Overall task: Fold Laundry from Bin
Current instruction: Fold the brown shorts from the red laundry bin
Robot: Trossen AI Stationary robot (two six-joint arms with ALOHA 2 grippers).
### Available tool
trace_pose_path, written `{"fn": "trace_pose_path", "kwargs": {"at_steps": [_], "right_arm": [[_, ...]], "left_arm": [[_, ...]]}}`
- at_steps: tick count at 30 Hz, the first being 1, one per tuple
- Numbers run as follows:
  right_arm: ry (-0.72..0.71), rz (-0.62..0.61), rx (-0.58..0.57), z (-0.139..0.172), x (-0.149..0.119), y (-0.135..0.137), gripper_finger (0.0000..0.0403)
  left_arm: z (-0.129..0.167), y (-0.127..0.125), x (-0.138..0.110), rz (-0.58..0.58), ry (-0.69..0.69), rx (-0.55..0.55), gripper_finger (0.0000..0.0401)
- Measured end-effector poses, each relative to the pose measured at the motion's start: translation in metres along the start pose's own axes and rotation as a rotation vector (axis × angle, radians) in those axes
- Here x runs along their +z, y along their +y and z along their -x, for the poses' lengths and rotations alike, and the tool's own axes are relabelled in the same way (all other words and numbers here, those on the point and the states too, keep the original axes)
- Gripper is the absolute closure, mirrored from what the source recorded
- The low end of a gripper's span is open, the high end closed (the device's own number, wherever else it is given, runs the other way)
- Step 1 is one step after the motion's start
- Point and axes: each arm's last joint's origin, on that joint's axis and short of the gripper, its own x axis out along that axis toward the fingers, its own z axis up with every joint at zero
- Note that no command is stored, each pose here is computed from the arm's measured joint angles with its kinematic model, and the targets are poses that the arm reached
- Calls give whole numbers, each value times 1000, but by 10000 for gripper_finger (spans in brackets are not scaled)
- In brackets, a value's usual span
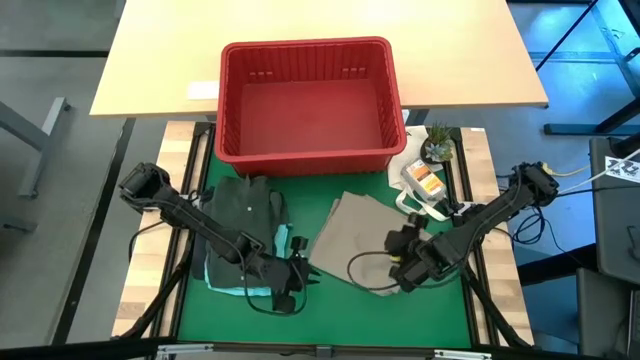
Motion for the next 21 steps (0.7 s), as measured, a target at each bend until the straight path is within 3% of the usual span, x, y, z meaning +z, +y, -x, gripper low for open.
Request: {"fn": "trace_pose_path", "kwargs": {"at_steps": [3, 10, 14, 21], "right_arm": [[61, 3, -102, -12, -14, -8, 220], [119, 2, -178, -45, -44, -16, 220], [175, -34, -145, -61, -59, -18, 220], [264, -137, 27, -75, -68, -9, 220]], "left_arm": [[-10, -1, -7, 27, 25, 26, 337], [-48, 2, -33, 21, 103, 68, 337], [-65, 14, -45, 24, 148, 127, 337], [-89, 34, -66, 43, 240, 184, 337]]}}
